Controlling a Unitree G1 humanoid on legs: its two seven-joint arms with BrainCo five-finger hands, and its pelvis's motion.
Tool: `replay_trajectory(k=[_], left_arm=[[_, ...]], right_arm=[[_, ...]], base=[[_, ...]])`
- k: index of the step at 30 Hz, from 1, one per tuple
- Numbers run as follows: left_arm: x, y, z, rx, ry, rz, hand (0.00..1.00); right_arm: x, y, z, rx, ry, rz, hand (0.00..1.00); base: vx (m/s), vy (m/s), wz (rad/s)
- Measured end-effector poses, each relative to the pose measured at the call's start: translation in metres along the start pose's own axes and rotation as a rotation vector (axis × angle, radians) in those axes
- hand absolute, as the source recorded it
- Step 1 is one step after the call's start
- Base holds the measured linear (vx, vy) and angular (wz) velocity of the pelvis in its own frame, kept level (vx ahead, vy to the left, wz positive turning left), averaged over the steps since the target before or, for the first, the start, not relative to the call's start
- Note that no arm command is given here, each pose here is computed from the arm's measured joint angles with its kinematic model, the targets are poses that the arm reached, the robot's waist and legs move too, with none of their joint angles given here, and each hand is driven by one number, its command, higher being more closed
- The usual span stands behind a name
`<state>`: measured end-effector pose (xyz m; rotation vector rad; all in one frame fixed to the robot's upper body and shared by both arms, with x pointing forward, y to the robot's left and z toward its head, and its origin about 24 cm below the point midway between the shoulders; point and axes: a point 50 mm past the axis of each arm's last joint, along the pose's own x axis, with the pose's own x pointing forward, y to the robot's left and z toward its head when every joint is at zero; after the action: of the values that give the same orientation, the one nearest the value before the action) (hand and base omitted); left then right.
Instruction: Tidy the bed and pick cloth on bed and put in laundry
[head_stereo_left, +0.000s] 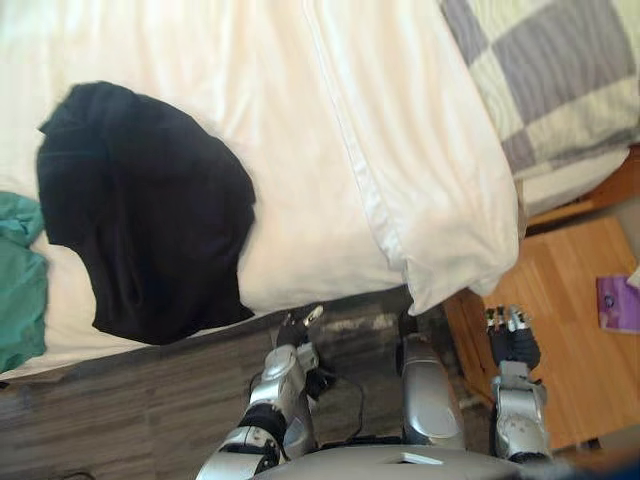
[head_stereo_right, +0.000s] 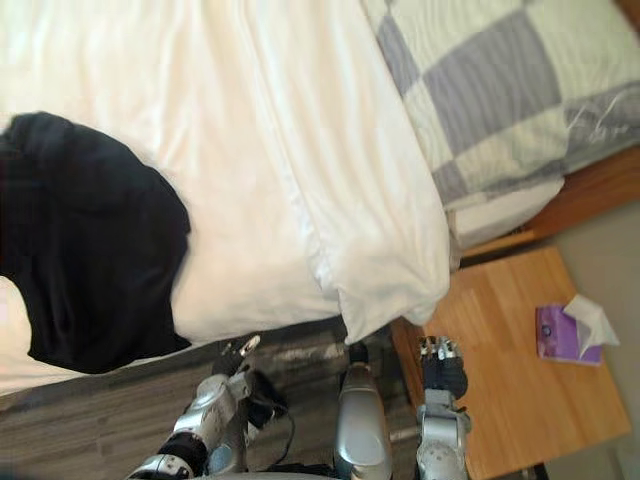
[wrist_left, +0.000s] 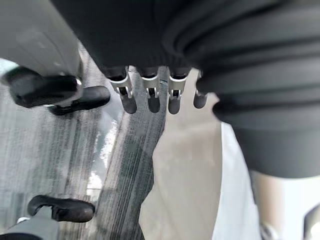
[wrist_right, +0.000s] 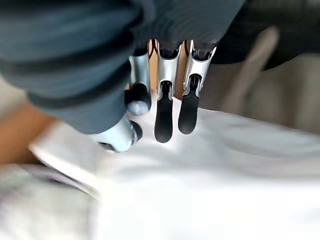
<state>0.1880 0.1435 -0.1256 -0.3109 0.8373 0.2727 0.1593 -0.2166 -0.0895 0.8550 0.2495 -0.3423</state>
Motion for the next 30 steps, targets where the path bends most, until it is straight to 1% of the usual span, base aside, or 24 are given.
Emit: replay_trajectory(k=[1,2,4,7,10,14,15,17,20,23,25,27,29,30], left_arm=[[-0.001,0.007,-0.004,0.016,0.009,0.016,0.00],[-0.002,0.010,-0.006,0.022,0.013,0.021,0.00],[-0.002,0.019,-0.008,0.074,0.026,0.027,0.00],[-0.004,0.031,-0.012,0.123,0.037,0.050,0.00],[-0.009,0.047,-0.018,0.174,0.028,0.090,0.00],[-0.009,0.049,-0.015,0.179,-0.021,0.111,0.00],[-0.009,0.049,-0.014,0.187,-0.033,0.109,0.00],[-0.010,0.048,-0.012,0.254,-0.062,0.097,0.00],[-0.010,0.046,-0.011,0.321,-0.084,0.064,0.00],[-0.012,0.047,-0.016,0.325,-0.071,0.035,0.00],[-0.016,0.047,-0.029,0.318,-0.037,0.012,0.00],[-0.016,0.044,-0.035,0.320,-0.018,-0.015,0.00],[-0.013,0.048,-0.028,0.367,-0.018,-0.038,0.00],[-0.014,0.055,-0.029,0.381,-0.004,-0.029,0.00]], right_arm=[[-0.005,-0.004,-0.013,-0.167,0.106,-0.004,0.00],[-0.008,-0.007,-0.023,-0.292,0.188,-0.002,0.00],[-0.022,-0.018,-0.052,-0.544,0.393,0.016,0.00],[-0.017,-0.020,-0.053,-0.674,0.458,0.042,0.00],[-0.012,-0.022,-0.061,-0.684,0.555,0.049,0.00],[-0.006,-0.024,-0.056,-0.716,0.583,0.046,0.00],[-0.005,-0.026,-0.053,-0.723,0.584,0.035,0.00],[-0.007,-0.030,-0.053,-0.727,0.593,0.006,0.00],[-0.005,-0.034,-0.046,-0.745,0.589,-0.020,0.00],[-0.007,-0.045,-0.038,-0.745,0.590,-0.082,0.00],[-0.008,-0.055,-0.025,-0.778,0.574,-0.132,0.00],[-0.006,-0.059,-0.015,-0.790,0.543,-0.158,0.00],[-0.008,-0.058,-0.022,-0.756,0.527,-0.168,0.00],[-0.010,-0.056,-0.029,-0.739,0.519,-0.159,0.00]], base=[[0.12,0.041,0.27],[0.18,0.051,0.38],[0.12,0.020,0.51],[0.06,-0.018,0.61],[0.02,-0.019,0.45],[-0.05,-0.009,0.28],[-0.08,-0.011,0.45],[-0.12,-0.031,0.38],[-0.13,-0.038,0.37],[-0.10,0.044,-0.23],[-0.06,0.311,-0.60],[-0.05,0.478,-0.34],[-0.05,0.503,-0.22],[-0.11,0.480,-0.46]])
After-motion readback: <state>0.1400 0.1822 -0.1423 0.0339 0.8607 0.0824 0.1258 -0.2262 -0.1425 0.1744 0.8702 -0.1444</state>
